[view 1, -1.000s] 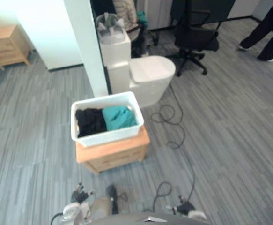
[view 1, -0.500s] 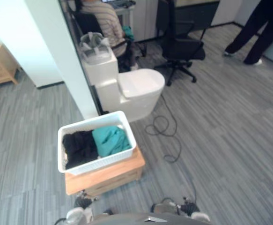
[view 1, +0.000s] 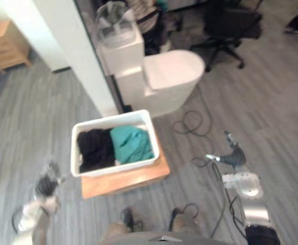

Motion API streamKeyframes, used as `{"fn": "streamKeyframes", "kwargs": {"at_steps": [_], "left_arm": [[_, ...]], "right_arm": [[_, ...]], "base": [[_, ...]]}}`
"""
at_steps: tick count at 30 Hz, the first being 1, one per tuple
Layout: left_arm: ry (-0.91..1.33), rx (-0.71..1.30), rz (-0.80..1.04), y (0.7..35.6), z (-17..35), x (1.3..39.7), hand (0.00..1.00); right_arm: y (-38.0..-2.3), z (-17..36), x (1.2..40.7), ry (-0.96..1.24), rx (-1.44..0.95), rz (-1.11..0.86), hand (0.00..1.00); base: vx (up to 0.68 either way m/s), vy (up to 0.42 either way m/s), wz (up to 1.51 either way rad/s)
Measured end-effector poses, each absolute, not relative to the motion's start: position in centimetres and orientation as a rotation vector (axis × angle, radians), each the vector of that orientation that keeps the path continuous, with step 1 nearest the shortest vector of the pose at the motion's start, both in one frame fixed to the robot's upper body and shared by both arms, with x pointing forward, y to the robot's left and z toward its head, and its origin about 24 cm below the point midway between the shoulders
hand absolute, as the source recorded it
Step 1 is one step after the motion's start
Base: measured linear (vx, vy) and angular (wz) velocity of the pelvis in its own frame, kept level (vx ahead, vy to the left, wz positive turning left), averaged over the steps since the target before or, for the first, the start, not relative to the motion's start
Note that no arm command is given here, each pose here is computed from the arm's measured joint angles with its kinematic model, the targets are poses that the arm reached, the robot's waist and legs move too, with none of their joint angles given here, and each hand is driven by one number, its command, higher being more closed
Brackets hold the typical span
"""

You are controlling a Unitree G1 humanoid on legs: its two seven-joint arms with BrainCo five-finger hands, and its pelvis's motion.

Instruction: Pick up the laundry basket with both hands and put the clothes into the washing machine.

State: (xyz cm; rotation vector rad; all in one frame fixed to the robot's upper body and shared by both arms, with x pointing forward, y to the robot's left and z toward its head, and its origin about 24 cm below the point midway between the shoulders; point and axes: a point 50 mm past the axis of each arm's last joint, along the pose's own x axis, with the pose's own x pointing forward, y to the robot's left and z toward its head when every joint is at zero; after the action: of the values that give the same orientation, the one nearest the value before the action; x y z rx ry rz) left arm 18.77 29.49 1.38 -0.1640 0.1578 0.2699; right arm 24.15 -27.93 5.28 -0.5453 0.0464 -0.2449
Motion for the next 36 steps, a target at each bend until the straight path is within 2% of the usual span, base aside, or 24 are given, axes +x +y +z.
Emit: {"fn": "streamKeyframes", "kwargs": {"at_steps": [3, 6, 10, 12, 15, 19, 21, 26, 30, 36], "left_arm": [[-0.129, -0.003, 0.096, 29.7, 9.7, 21.9, 0.00], [-0.331, 0.109, -0.009, 29.5, 15.7, 24.6, 0.00], [-0.466, 0.185, -0.123, 26.6, 19.8, 27.8, 0.00], [-0.459, 0.235, -0.118, 26.1, 20.1, 29.2, 0.00], [-0.346, 0.354, 0.023, 28.3, 19.1, 31.7, 0.00], [-0.160, 0.303, 0.240, 31.6, 16.0, 33.8, 0.00], [-0.080, 0.263, 0.310, 32.6, 14.8, 34.2, 0.00], [-0.093, 0.191, 0.363, 33.2, 15.5, 34.7, 0.00], [-0.131, 0.172, 0.378, 33.3, 17.0, 35.2, 0.00], [-0.097, 0.145, 0.354, 33.3, 16.6, 35.7, 0.00]], "right_arm": [[-28.3, 9.1, 26.5, -0.093, -0.586, -0.272, 0.00], [-28.4, 13.7, 27.9, -0.247, -0.672, -0.292, 0.00], [-25.9, 19.0, 29.9, -0.449, -0.692, -0.246, 0.00], [-24.1, 21.1, 30.5, -0.542, -0.688, -0.210, 0.00], [-22.4, 23.0, 30.7, -0.639, -0.641, -0.206, 0.00], [-21.0, 23.9, 31.3, -0.673, -0.595, -0.191, 0.00], [-20.1, 24.8, 31.6, -0.708, -0.486, -0.151, 0.00], [-19.1, 25.2, 32.6, -0.705, -0.258, -0.056, 0.00], [-17.9, 24.9, 33.6, -0.669, -0.210, 0.011, 0.00], [-17.0, 26.1, 34.2, -0.675, -0.067, 0.112, 0.00]], "base": [[-0.11, 0.011, 0.30], [-0.13, 0.006, 0.19], [-0.15, -0.010, 0.02], [-0.14, -0.021, -0.21], [-0.13, -0.054, -0.13], [0.01, -0.052, -0.20], [0.04, -0.048, -0.18], [0.03, -0.068, -0.06], [0.02, -0.063, -0.05], [0.04, -0.058, -0.05]]}}
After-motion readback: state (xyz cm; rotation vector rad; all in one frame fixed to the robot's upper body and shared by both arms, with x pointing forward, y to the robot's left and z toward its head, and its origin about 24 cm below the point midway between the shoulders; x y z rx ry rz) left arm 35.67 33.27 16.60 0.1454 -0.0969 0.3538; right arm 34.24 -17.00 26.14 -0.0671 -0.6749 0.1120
